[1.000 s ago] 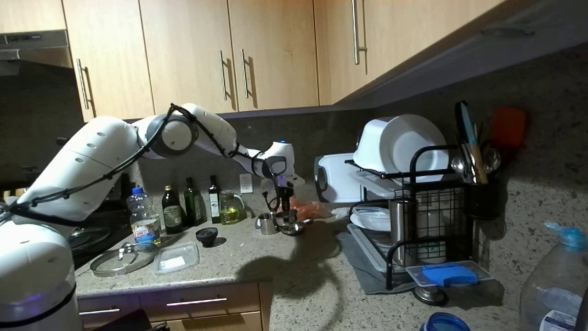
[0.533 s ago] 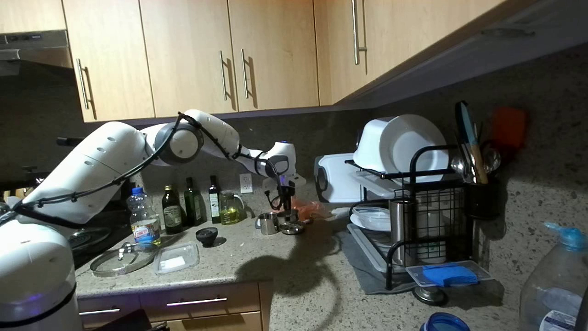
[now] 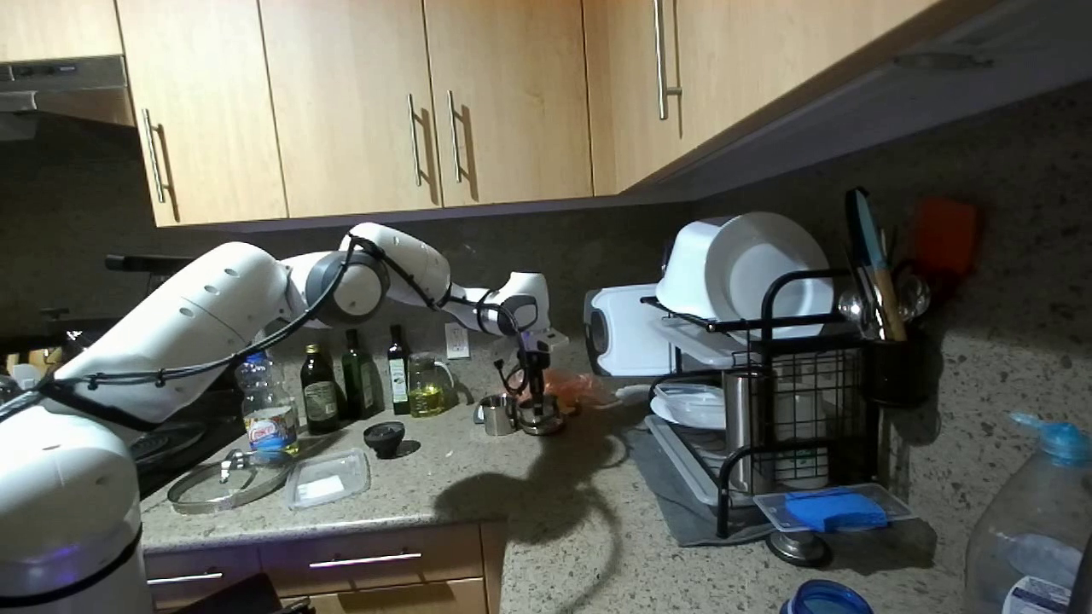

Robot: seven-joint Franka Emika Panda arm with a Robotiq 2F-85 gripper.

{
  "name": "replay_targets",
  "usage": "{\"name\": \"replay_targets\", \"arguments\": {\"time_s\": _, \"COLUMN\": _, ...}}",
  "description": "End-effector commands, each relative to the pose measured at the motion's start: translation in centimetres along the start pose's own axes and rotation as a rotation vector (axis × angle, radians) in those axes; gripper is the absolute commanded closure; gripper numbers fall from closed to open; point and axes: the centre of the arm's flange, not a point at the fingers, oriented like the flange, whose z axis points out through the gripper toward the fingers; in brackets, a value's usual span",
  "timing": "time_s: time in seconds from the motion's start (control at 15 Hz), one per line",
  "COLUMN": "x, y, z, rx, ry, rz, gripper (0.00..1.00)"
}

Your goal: Put the left silver bowl on the right bowl

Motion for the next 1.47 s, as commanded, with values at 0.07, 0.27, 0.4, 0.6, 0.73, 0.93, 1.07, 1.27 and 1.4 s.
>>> {"name": "replay_targets", "arguments": {"time_s": 0.07, "x": 1.5, "y": -2.0, "z": 1.3, "rx": -0.026, "ry": 0.002, "rz": 0.020, "gripper": 0.99}}
{"name": "replay_targets", "arguments": {"time_s": 0.27, "x": 1.9, "y": -2.0, "z": 2.3, "rx": -0.021, "ry": -0.005, "rz": 0.022, "gripper": 0.99}}
{"name": "replay_targets", "arguments": {"time_s": 0.4, "x": 2.2, "y": -2.0, "z": 2.7, "rx": -0.021, "ry": -0.007, "rz": 0.025, "gripper": 0.99}}
{"name": "replay_targets", "arguments": {"time_s": 0.6, "x": 2.6, "y": -1.8, "z": 2.9, "rx": -0.021, "ry": -0.007, "rz": 0.031, "gripper": 0.99}}
{"name": "replay_targets", "arguments": {"time_s": 0.73, "x": 2.5, "y": -1.2, "z": 2.6, "rx": -0.027, "ry": -0.014, "rz": 0.037, "gripper": 0.99}}
{"name": "replay_targets", "arguments": {"time_s": 0.93, "x": 1.5, "y": 0.2, "z": 2.6, "rx": -0.072, "ry": -0.045, "rz": 0.046, "gripper": 0.99}}
{"name": "replay_targets", "arguments": {"time_s": 1.07, "x": 0.4, "y": 1.2, "z": 3.1, "rx": -0.115, "ry": -0.081, "rz": 0.047, "gripper": 0.98}}
{"name": "replay_targets", "arguments": {"time_s": 1.27, "x": -0.8, "y": 2.3, "z": 3.4, "rx": -0.143, "ry": -0.117, "rz": 0.068, "gripper": 0.98}}
{"name": "replay_targets", "arguments": {"time_s": 1.4, "x": -1.0, "y": 3.1, "z": 3.2, "rx": -0.150, "ry": -0.130, "rz": 0.085, "gripper": 0.98}}
